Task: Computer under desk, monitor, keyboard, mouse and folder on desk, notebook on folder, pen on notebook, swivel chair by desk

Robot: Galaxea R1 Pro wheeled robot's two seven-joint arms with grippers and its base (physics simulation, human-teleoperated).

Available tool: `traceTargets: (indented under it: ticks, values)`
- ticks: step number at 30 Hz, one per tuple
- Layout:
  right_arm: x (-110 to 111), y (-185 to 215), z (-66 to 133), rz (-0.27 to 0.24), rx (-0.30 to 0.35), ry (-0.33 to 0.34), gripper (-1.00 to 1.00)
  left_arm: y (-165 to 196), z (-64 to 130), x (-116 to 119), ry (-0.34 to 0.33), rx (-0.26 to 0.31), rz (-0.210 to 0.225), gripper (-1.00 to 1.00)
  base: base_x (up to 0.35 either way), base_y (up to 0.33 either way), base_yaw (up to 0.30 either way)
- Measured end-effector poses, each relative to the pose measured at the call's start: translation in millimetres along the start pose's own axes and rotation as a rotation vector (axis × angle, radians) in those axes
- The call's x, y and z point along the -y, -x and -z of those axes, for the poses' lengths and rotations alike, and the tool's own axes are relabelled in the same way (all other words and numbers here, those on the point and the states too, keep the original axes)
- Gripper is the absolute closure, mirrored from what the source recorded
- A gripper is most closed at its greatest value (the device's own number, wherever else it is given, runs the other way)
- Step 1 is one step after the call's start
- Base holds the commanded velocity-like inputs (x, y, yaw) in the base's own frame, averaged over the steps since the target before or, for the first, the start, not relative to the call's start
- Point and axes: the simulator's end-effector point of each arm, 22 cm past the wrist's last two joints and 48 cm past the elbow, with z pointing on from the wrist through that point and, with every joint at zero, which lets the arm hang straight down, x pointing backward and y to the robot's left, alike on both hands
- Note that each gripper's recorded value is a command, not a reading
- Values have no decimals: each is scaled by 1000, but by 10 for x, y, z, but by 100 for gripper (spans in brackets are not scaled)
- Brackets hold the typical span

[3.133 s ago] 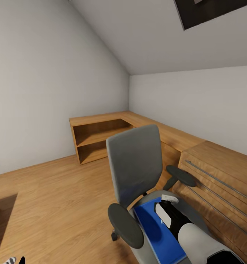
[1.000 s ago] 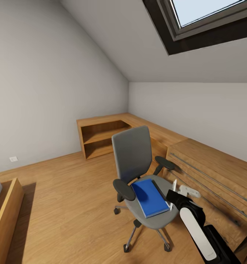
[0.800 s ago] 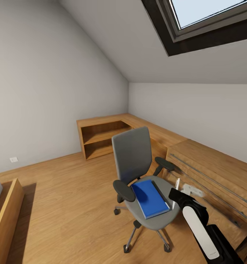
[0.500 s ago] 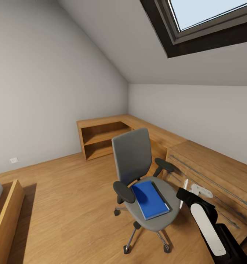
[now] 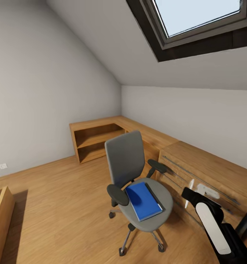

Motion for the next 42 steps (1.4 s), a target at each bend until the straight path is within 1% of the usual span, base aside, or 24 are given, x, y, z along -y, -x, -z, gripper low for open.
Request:
traceTargets:
  ticks: [3,4,8,9,11,19,25,33,42]
  values:
    - [43,71,22,-12,4,-9,100,0,36,1,1,-5,-14,-100,0,0,-54]
    - [125,134,24,-28,12,-24,100,-11,49,9,-1,-9,-21,-100,0,0,-176]
    - [150,193,52,-36,14,-29,100,-85,84,25,-5,-28,-25,-100,0,0,-233]
    - [183,203,50,-37,12,-34,100,-151,83,33,-7,-41,-27,-100,0,0,-262]
    - [222,217,48,-39,9,-40,100,-183,82,37,-9,-46,-28,-100,0,0,-269]
    - [356,263,46,-56,3,-60,100,-205,82,53,-14,-48,-33,-100,0,-36,-276]
    - [440,307,49,-72,6,-72,100,-200,82,59,-16,-46,-34,-100,0,-248,-279]
    - [458,325,56,-76,9,-74,100,-198,83,61,-17,-45,-34,-100,0,-303,-268]
    - [470,314,46,-74,7,-79,100,-201,81,51,-15,-46,-35,-100,0,-313,-60]
